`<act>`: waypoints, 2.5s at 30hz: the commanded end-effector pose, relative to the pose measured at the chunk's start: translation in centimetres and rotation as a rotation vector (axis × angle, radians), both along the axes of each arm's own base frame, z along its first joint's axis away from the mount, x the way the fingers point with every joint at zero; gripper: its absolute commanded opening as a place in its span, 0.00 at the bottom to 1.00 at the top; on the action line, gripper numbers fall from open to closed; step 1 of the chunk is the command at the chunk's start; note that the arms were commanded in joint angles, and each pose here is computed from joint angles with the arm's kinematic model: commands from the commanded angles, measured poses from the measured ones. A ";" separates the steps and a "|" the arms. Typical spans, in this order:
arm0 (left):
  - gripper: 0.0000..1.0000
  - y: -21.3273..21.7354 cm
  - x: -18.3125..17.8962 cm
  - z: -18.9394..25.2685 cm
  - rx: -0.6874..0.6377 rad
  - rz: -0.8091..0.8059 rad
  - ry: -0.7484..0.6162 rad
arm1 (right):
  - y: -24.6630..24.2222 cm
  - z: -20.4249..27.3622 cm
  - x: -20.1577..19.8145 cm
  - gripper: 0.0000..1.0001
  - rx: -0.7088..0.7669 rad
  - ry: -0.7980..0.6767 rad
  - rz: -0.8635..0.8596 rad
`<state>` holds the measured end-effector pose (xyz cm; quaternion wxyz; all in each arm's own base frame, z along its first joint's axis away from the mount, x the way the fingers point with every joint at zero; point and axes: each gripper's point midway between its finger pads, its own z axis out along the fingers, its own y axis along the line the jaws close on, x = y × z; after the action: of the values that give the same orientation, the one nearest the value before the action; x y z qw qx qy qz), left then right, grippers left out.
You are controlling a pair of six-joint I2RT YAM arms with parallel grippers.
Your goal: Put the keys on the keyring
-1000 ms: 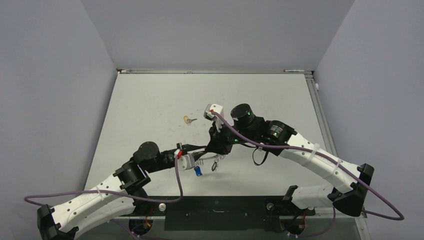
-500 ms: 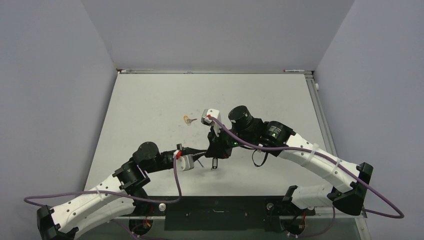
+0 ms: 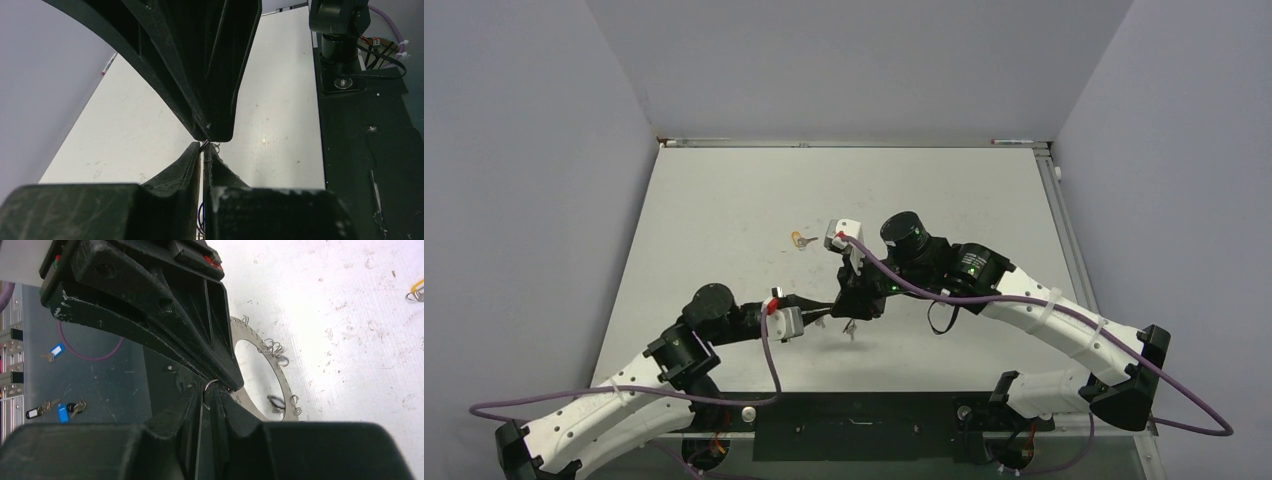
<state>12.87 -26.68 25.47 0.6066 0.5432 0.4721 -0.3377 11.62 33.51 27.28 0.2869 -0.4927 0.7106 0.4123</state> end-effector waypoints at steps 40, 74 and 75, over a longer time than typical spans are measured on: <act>0.00 4.3 -3.9 9.6 -0.411 -0.126 -0.118 | -7.4 10.2 13.0 0.62 0.356 -0.508 -0.864; 0.00 16.0 5.6 11.2 -0.490 0.745 -0.266 | 6.9 -13.4 27.4 0.67 -0.047 0.268 -0.909; 0.00 16.0 5.6 11.2 -0.492 0.746 -0.267 | 7.5 -13.9 27.4 0.66 -0.049 0.275 -0.905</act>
<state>19.01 -11.91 34.01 0.8297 0.2371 0.4856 -0.1401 39.20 37.13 10.94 0.3270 -0.0839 0.9113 0.2357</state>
